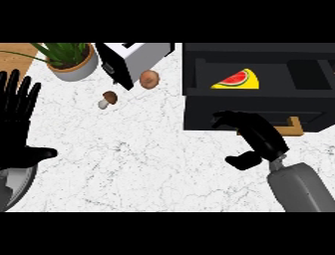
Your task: Pick up the cup, place it into the drawer and close the drawer
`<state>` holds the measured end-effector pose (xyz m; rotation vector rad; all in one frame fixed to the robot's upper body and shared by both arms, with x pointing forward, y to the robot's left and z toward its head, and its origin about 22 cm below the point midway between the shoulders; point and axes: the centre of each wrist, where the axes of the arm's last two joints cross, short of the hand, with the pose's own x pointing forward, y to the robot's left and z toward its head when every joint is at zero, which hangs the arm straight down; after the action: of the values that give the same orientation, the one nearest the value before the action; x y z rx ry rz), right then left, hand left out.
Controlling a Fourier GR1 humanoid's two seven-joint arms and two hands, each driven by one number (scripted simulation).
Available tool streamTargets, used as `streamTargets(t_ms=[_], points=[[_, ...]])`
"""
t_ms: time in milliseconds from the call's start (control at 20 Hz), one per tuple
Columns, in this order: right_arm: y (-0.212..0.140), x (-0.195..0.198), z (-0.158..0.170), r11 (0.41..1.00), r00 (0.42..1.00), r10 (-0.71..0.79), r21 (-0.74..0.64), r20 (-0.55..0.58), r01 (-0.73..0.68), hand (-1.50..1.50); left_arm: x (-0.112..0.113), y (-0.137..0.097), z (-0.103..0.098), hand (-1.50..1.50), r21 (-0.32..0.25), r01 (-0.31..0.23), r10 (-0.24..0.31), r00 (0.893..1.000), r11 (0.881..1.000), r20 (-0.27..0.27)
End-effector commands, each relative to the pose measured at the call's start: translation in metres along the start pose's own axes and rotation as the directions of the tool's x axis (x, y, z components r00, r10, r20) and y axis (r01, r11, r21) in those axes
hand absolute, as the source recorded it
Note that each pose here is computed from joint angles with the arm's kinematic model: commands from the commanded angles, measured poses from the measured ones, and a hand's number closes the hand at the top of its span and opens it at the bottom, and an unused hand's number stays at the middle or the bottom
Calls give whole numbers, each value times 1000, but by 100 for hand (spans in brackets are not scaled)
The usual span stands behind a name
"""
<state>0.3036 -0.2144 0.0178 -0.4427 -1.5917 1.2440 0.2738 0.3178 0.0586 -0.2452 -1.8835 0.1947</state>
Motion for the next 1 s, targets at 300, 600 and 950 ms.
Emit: streamTargets(t_ms=[300,600,950], points=[[18,-51,-44,999,999,-16,40,-37,17,-150,8,21,12,-150,-18,-30,29,999,999,-15],[-1,-59,-77,995,997,-77,54,-29,78,-150,-1,24,17,-150,-20,-29,29,999,999,-15],[-49,-89,-73,996,995,-66,63,-79,71,-150,-7,20,5,-150,-44,-43,43,999,998,-1]])
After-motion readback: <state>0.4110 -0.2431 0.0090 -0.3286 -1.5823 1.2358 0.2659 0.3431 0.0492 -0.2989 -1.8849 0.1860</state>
